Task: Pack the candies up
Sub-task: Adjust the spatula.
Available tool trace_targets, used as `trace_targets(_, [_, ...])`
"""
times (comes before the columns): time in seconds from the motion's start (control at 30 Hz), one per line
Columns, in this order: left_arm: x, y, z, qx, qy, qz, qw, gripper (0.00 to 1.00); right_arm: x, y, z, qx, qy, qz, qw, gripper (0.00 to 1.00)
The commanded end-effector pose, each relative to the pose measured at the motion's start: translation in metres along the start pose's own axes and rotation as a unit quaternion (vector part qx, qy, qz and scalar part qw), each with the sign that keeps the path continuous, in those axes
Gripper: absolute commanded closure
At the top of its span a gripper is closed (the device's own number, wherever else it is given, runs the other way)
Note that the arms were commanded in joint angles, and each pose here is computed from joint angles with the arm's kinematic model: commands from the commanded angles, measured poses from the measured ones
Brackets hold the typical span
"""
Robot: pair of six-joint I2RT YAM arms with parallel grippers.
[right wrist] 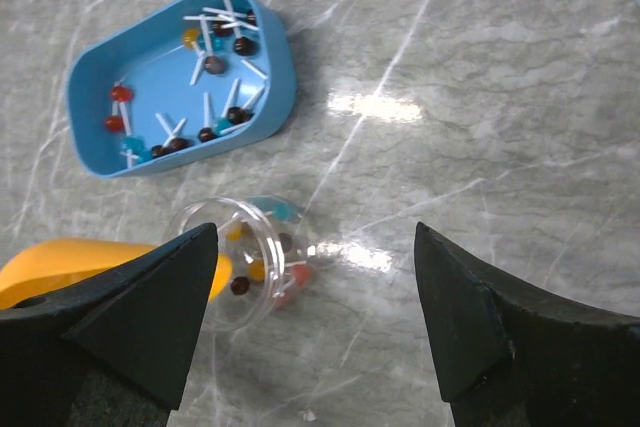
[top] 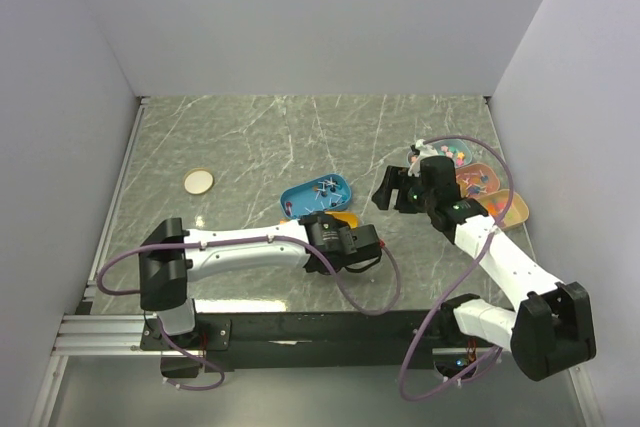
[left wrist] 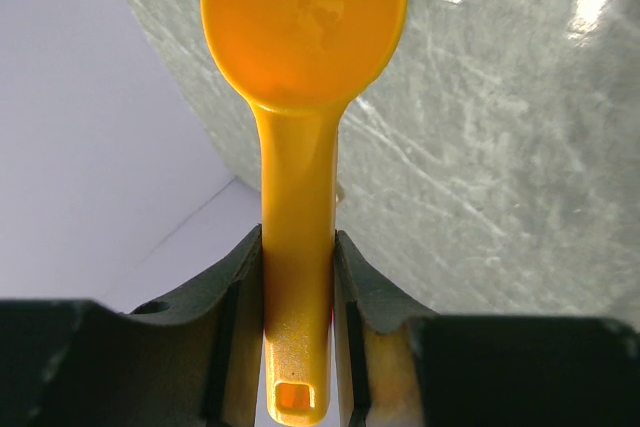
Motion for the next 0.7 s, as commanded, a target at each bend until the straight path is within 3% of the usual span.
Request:
trace_targets(0.0, [-0.010,0.010,0.004,-0.054,0.005,-0.038,0.998,0.99,-0.007,-0.007,0.011,-0.009,-0.040,-0.018,0.999,0.15])
trace_targets(0.23, [0.000,0.018,0.007,-0.149,0.038,-0.127,0.980,0.99,-0.014,-0.009,0.032,-0.021,-0.121,-0.003,0.992,0.15])
trace_targets(0.4, [0.003,0.025,0.018,-0.224,0.051,-0.202,0.952,0.99,-0.017,-0.011,0.051,-0.023,-0.194,0.021,0.980,0.15])
trace_targets(0.67, [0.013,0.037,0.029,-0.289,0.057,-0.262,0.919,0.99,-0.008,-0.015,0.067,-0.002,-0.253,0.054,0.966,0.18])
Point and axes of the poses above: each gripper's point midway between its finger pads, its own x axis out along the fingers, its own z axis along the line the jaws close on, y = z × x, the point moved 6 cm from there along -x, back along the fingers, and after that the axes turned 6 degrees about x, right-handed, at the moved point
